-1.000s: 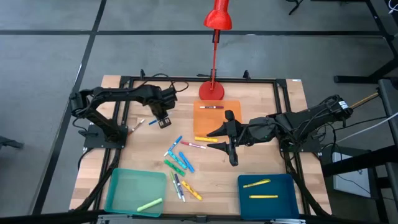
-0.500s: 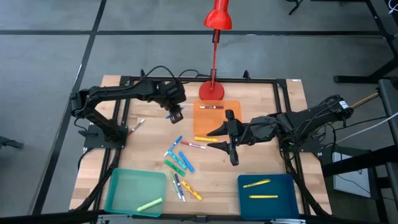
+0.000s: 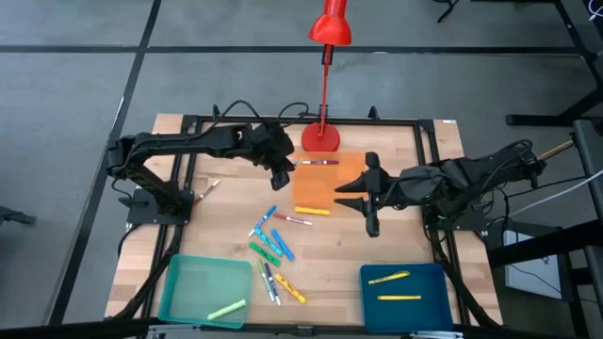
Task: Pick & Place Markers
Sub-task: Put the top blue marker pen into the orange bin
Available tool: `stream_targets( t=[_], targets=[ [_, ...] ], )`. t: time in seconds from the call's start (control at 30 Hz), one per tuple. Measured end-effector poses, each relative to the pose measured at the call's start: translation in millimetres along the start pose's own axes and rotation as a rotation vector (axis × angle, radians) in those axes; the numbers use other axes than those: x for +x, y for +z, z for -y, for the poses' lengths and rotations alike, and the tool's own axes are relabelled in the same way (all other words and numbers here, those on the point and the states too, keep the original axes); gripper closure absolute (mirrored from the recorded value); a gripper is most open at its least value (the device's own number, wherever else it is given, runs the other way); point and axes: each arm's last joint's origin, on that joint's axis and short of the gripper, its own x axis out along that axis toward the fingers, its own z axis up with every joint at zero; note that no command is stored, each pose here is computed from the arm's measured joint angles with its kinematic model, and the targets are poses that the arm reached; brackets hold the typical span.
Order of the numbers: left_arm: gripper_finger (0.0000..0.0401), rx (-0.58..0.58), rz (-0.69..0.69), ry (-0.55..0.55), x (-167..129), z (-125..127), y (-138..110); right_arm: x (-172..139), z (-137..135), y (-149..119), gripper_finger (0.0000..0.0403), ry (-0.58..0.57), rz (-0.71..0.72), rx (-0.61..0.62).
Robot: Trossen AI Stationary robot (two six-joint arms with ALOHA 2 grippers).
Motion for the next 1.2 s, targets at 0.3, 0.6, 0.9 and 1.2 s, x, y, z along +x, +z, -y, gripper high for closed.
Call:
stream_targets(
  t=[0.3, 0.6, 0.9, 1.2],
  targets=[
    [0.0379, 0.035, 0.147, -0.029, 0, 10, 13, -17, 8, -4, 0.039, -0.004, -0.057, -0.022],
    [0.0379, 0.129, 0.247, -0.002, 13, 11, 23, -22, 10, -4, 0.0397, -0.005, -0.064, -0.013],
    [0.0379, 0.131, 0.244, 0.003, 47, 4, 23, -22, 9, -5, 0.0399, 0.011, -0.074, -0.001],
    [0.0379, 0.126, 0.206, -0.003, 84, -2, 17, -22, 9, -5, 0.04, 0.018, -0.081, 0.004]
  ],
)
